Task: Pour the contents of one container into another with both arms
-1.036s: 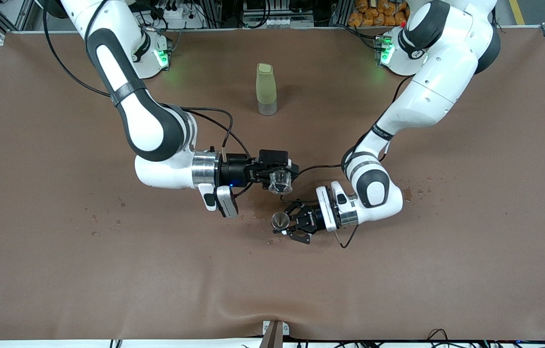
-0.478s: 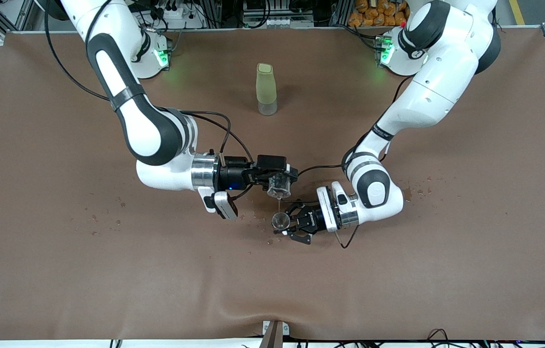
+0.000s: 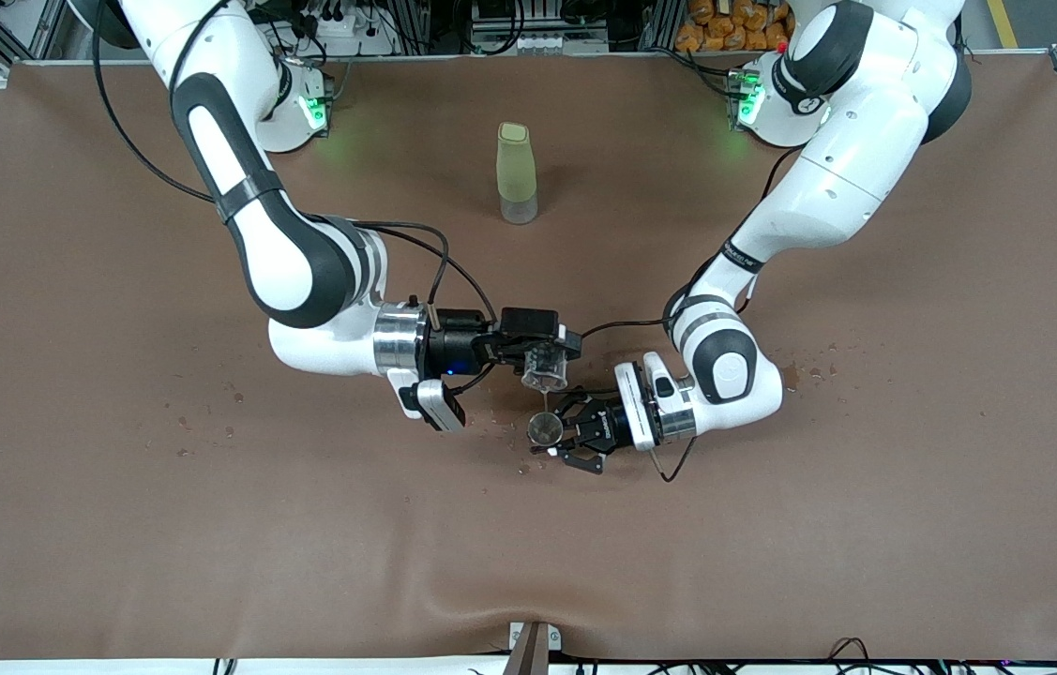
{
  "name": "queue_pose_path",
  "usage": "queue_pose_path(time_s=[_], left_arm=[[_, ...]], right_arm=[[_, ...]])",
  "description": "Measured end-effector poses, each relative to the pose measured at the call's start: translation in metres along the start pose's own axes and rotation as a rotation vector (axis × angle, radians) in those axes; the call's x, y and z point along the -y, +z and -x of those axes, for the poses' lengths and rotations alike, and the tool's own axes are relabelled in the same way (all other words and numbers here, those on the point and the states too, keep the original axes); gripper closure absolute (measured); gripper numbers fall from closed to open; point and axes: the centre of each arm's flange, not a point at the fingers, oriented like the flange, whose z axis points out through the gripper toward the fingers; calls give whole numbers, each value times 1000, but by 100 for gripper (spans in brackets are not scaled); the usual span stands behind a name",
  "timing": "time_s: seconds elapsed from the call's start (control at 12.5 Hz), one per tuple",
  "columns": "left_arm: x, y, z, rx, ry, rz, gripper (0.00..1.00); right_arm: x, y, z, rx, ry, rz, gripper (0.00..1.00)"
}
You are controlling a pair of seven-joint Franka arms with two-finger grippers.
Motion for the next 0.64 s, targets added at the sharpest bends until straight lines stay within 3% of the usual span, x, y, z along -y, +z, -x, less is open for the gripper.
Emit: queue_pose_path(time_s=[0.64], left_arm=[[0, 0, 0, -1, -7, 1, 79]], right_arm=[[-2, 1, -5, -55, 102, -70, 85]])
